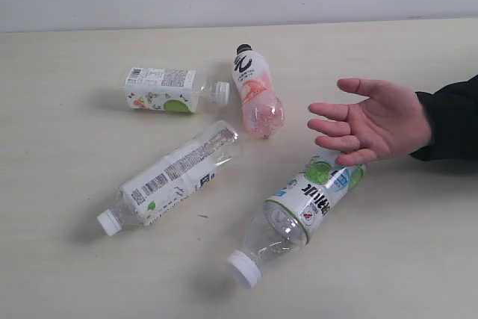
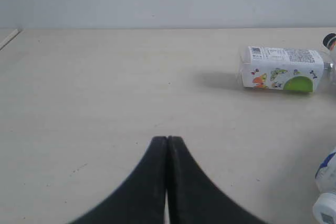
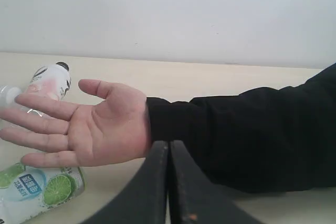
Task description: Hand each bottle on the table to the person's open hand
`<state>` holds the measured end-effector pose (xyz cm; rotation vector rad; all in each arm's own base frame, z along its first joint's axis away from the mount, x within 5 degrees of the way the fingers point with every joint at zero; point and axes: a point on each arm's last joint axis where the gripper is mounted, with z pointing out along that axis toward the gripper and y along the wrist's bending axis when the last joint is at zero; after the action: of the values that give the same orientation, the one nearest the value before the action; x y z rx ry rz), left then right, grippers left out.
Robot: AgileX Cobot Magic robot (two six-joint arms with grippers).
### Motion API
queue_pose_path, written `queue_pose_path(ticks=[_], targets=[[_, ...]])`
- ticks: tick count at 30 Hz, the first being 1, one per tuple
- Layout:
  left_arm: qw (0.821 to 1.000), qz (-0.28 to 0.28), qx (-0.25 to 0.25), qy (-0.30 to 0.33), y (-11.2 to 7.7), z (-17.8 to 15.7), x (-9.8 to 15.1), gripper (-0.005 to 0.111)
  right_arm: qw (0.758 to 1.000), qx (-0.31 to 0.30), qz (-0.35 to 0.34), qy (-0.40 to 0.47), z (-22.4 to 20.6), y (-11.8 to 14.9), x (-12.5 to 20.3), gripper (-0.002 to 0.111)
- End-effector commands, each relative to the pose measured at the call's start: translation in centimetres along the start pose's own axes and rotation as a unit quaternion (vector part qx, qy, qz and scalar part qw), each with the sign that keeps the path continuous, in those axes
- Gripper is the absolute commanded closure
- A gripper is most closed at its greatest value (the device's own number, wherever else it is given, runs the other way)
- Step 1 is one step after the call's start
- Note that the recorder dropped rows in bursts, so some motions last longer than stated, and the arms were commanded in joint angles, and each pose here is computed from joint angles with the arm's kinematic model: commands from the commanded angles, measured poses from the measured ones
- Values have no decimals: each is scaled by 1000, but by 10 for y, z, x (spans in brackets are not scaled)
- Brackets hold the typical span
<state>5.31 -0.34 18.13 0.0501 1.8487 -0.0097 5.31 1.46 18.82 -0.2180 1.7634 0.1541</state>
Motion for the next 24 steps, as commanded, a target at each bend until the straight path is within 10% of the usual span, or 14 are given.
queue_pose_path(ticks=[1, 16, 24], targets=[[1000, -1, 4, -5, -1, 0, 0, 107, 1000, 3, -1, -4, 0, 0, 1, 108], [999, 39, -1, -25, 0, 0, -3, 107, 1000, 3, -1, -4, 0, 0, 1, 108], [958, -229, 24, -170, 3, -5, -30, 107, 1000, 3, -1, -4, 0, 0, 1, 108]])
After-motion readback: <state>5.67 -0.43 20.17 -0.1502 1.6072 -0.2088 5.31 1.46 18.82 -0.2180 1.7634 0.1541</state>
